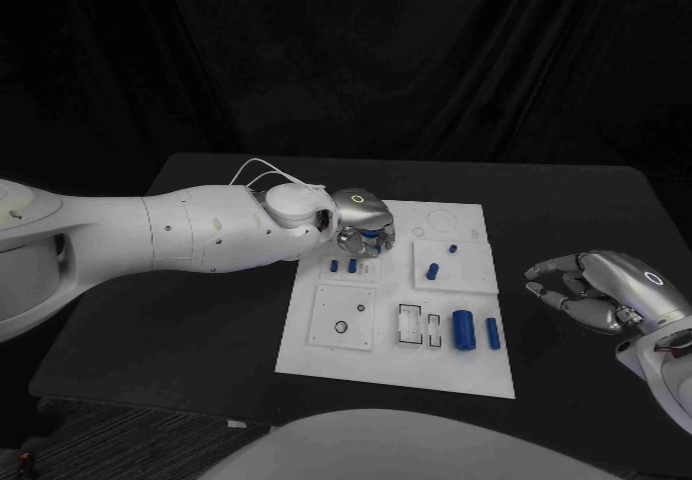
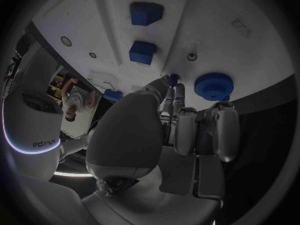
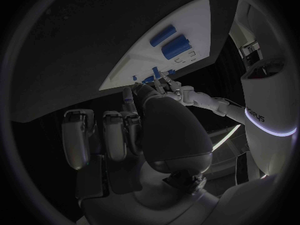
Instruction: Assemble the parts on the task board
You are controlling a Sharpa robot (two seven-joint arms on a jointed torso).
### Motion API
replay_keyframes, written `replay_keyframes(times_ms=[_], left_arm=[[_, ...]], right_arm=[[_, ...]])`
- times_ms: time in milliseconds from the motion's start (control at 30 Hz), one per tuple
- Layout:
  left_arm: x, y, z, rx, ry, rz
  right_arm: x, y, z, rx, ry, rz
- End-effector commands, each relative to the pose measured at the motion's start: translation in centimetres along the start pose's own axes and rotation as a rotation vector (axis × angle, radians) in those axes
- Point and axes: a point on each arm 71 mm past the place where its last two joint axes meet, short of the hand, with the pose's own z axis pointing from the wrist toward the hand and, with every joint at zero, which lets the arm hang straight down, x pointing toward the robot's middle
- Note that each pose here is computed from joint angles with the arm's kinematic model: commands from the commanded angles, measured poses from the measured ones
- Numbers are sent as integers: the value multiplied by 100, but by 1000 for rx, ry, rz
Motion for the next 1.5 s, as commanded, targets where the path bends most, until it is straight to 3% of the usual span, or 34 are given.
replay_keyframes(times_ms=[33,533,800,1233,1500], left_arm=[[9,-13,10,7,-9,1],[90,-10,7,10,9,-7],[81,-8,-12,23,-20,-3],[2,7,-137,41,-124,12],[-147,113,-278,23,-180,36]], right_arm=[[10,-3,-12,3,6,-1],[29,-8,-19,7,13,0],[53,-8,-22,9,22,1],[74,-13,-21,10,30,1],[78,-24,-19,14,34,-1]])
